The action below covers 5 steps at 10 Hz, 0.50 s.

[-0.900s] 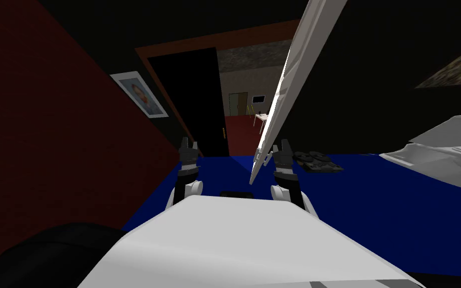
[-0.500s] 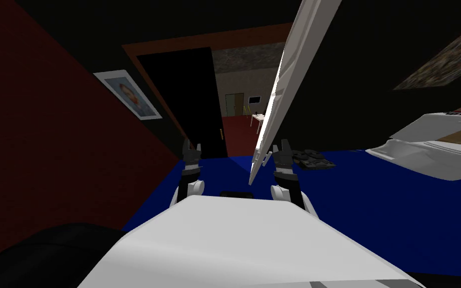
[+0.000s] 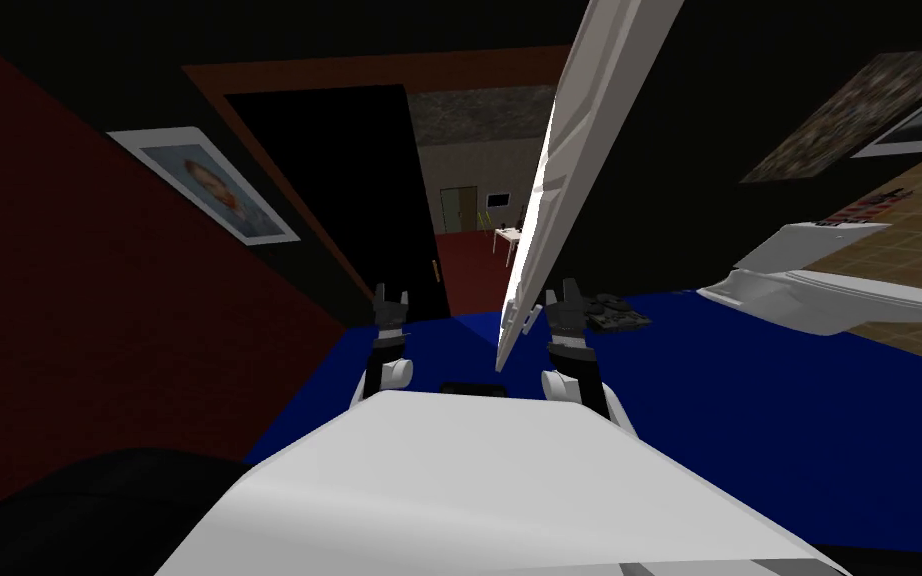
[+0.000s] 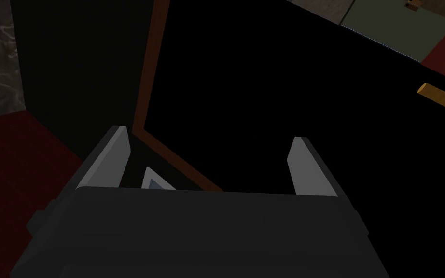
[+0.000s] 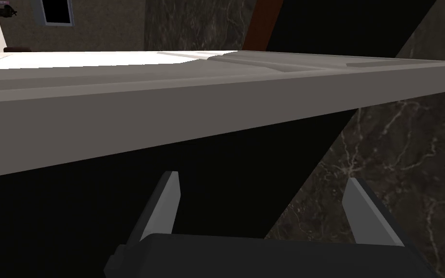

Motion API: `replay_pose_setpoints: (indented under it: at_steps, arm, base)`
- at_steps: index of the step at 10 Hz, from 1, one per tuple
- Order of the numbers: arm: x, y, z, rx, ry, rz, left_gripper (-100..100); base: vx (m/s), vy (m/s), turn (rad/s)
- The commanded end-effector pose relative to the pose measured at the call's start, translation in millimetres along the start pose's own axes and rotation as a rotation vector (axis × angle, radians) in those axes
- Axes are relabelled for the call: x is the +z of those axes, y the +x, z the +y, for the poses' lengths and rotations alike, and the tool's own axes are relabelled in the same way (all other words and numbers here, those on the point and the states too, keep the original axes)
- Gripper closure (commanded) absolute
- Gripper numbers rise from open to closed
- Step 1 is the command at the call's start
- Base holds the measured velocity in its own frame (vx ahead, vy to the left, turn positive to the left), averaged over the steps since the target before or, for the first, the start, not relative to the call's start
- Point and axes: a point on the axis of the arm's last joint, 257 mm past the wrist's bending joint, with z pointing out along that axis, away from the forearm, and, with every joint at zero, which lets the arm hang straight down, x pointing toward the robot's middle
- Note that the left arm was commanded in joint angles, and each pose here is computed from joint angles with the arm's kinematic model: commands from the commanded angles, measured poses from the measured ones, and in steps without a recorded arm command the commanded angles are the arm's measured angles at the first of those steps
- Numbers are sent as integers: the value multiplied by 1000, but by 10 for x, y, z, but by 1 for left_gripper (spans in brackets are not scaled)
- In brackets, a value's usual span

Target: Pull the door open

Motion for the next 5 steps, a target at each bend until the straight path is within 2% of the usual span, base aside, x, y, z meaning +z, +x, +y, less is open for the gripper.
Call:
replay_pose_setpoints:
  at_steps: [1,2,3,4,5]
  arm:
    - [-5,-61,125,-62,-9,-8,-100]
    - [-15,-70,155,-61,-16,-10,-100]
    - [-28,-112,250,-99,-26,-18,-100]
    - [-26,-145,304,-141,-25,-25,-100]
    - [-44,-160,353,-140,-36,-29,-100]
  base:
    - [81,49,-184]
    - [51,42,-39]
    - [49,25,-83]
    - [68,44,-202]
    - [53,40,-69]
